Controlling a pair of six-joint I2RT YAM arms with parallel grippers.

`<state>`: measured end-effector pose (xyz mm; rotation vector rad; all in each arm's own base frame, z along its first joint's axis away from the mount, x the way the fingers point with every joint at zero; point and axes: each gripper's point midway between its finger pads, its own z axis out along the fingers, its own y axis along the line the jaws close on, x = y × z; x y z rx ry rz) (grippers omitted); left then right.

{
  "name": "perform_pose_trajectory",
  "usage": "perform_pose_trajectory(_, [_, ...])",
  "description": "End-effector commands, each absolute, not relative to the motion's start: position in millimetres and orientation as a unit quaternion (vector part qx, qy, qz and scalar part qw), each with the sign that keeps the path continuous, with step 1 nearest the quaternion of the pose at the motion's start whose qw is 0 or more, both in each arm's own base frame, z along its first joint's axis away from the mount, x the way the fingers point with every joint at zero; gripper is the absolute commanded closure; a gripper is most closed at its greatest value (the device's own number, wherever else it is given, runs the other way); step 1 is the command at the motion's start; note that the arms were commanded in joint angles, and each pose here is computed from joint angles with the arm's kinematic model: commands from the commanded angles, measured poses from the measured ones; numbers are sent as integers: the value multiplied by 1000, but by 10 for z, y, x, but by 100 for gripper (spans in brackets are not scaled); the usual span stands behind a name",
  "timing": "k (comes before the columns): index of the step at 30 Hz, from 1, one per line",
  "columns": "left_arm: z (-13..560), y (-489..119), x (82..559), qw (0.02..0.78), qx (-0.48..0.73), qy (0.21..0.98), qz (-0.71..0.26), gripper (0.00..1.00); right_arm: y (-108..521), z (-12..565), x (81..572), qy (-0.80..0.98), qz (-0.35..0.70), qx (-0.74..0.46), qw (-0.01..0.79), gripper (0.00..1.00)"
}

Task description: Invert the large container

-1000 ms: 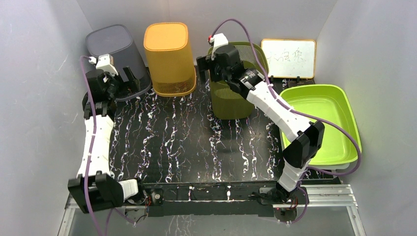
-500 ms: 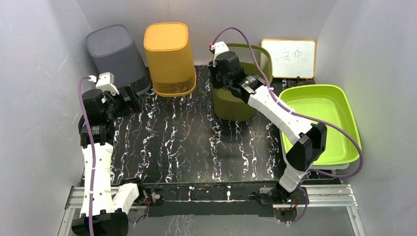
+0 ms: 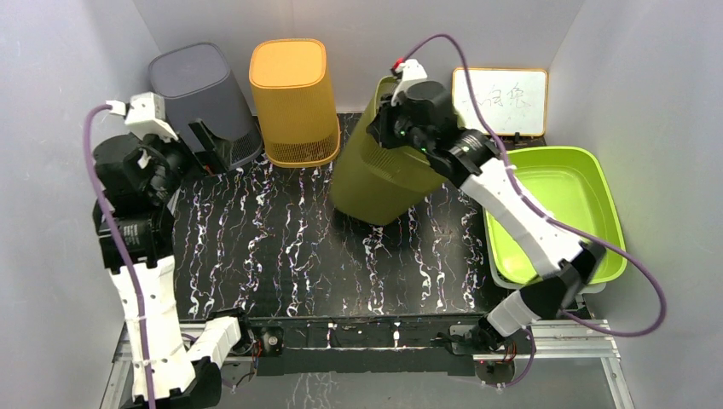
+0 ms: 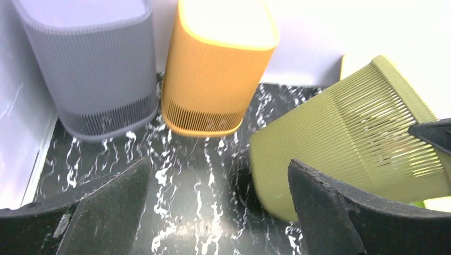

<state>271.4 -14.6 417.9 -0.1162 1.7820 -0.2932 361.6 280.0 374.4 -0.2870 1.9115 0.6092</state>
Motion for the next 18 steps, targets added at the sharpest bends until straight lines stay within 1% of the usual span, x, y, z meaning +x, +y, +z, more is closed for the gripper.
perform_pose_trajectory(1, [4508, -359, 2530, 631, -38, 756, -172, 2, 2967, 5122, 2978, 629, 484, -104, 600, 100])
perform_pose_trajectory(5, [4600, -407, 2510, 640, -44, 743, -191, 2, 3061, 5105, 2787, 568, 583, -79, 575, 100])
perform_pose_trajectory(8, [4708, -456, 2449, 652, -43, 729, -206, 2, 3138, 4895, 2783, 546, 637, -45, 543, 100])
perform_pose_trajectory(12, [4844, -488, 2364, 663, -45, 715, -217, 2, 3408, 4538, 2789, 533, 675, -33, 509, 100])
perform_pose_trajectory(18, [4874, -565, 2301, 663, -43, 708, -241, 2, 3966, 4295, 2614, 518, 696, -45, 495, 100])
